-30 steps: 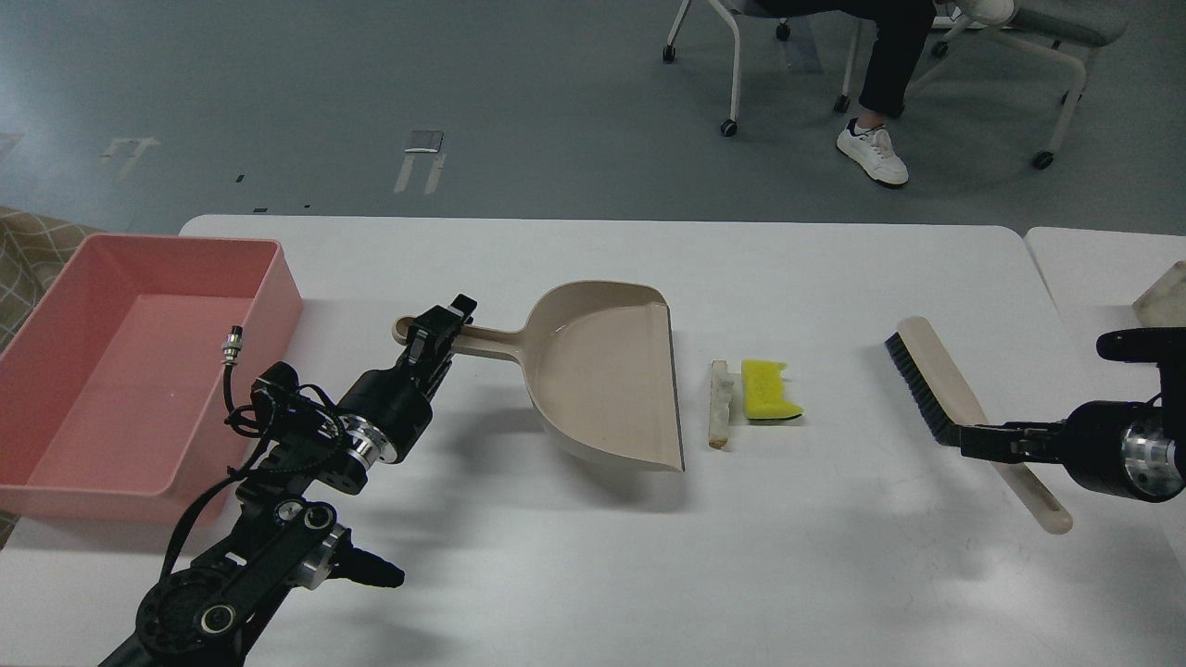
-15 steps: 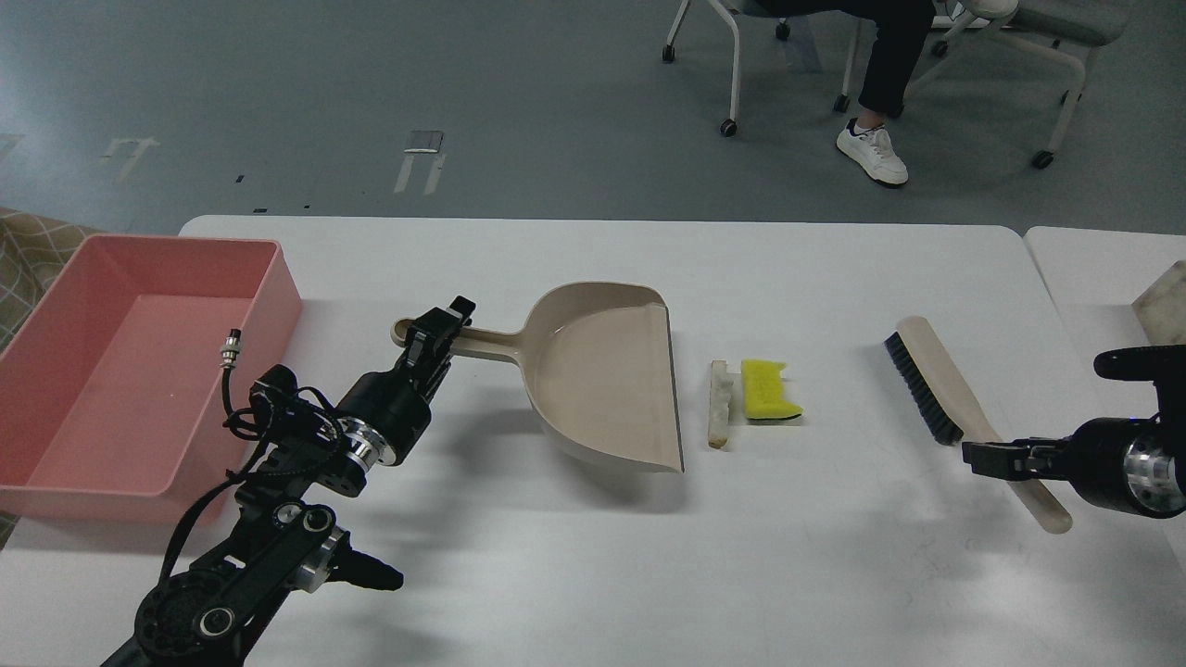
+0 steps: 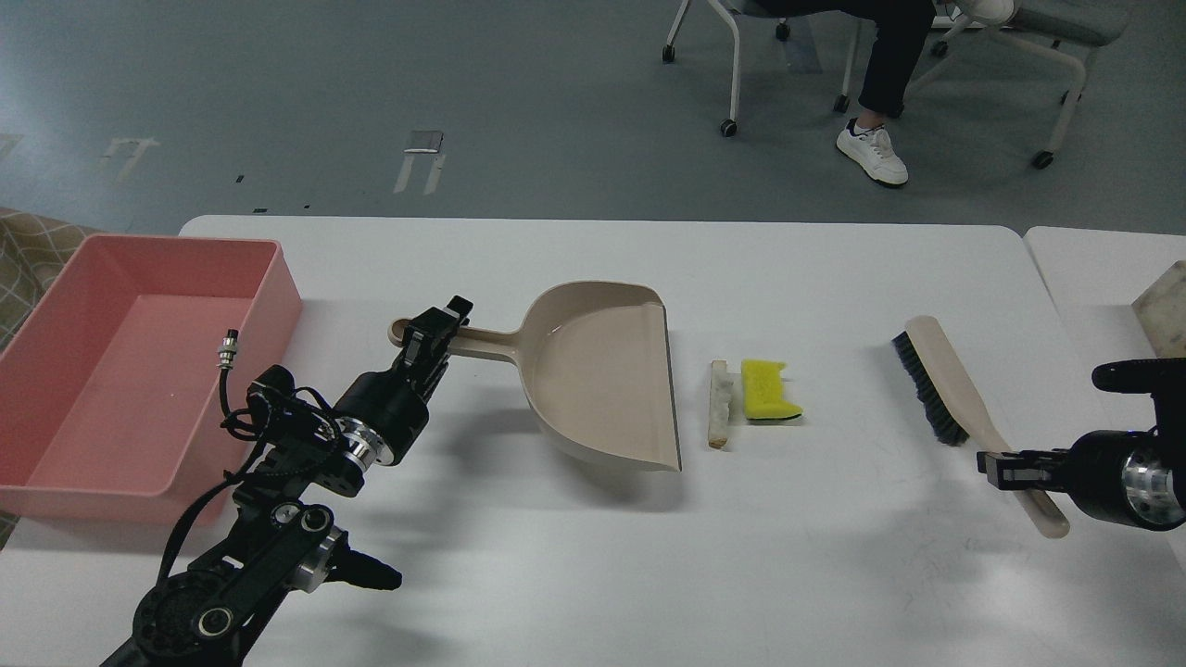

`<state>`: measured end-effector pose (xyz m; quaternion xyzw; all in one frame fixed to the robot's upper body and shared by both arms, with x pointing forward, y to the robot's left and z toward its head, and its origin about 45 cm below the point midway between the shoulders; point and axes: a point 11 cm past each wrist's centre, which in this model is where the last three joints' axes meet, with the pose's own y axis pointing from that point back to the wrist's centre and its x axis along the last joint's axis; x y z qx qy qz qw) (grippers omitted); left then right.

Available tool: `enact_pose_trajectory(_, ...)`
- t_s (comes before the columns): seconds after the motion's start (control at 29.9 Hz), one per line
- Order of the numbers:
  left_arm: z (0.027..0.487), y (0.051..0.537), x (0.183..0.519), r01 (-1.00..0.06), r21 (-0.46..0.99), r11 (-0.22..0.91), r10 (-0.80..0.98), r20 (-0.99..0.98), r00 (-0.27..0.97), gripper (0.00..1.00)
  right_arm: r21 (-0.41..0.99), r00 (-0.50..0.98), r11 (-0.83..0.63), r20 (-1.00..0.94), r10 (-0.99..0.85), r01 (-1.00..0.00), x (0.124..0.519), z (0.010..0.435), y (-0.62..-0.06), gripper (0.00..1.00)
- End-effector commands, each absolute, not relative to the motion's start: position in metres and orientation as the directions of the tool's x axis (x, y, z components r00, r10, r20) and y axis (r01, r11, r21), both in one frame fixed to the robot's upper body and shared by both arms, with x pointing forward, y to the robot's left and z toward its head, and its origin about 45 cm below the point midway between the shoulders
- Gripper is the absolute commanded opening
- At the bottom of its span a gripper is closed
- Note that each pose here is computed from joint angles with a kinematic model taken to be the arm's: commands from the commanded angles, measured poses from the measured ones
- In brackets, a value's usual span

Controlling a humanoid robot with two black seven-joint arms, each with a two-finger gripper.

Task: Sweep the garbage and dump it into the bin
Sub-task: 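Grasp the brush handle with the right gripper and lift it, then sweep the stick and sponge into the dustpan with the brush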

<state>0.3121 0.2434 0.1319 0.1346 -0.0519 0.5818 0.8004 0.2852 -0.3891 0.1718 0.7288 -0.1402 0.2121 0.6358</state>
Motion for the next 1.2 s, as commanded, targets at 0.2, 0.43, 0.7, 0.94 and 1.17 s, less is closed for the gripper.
enact_pose_trajectory(0.2, 0.129, 0.245, 0.308, -0.945, 0.164, 0.284, 0.918, 0.237, 0.318, 0.00, 0.849, 0.855, -0.177, 0.514, 0.061, -0.498, 0.290, 0.183, -0.384, 0.00)
enact_pose_trajectory(0.43, 0.123, 0.247, 0.302, -0.946, 0.174, 0.272, 0.920, 0.240, 0.309, 0.00, 0.830, 0.838, -0.210, 0.540, 0.074, -0.517, 0.291, 0.196, -0.374, 0.00)
enact_pose_trajectory(0.7, 0.107, 0.256, 0.300, -0.950, 0.210, 0.230, 0.923, 0.263, 0.281, 0.00, 0.838, 0.853, -0.262, 0.515, 0.085, -0.479, 0.286, 0.183, -0.352, 0.00)
enact_pose_trajectory(0.94, 0.098, 0.254, 0.299, -0.955, 0.218, 0.200, 0.931, 0.261, 0.254, 0.00, 0.828, 0.858, -0.338, 0.504, 0.101, -0.446, 0.285, 0.174, -0.316, 0.00)
enact_pose_trajectory(1.17, 0.096, 0.247, 0.298, -0.955, 0.219, 0.202, 0.937, 0.242, 0.253, 0.00, 0.824, 0.855, -0.353, 0.507, 0.109, -0.444, 0.289, 0.171, -0.298, 0.00)
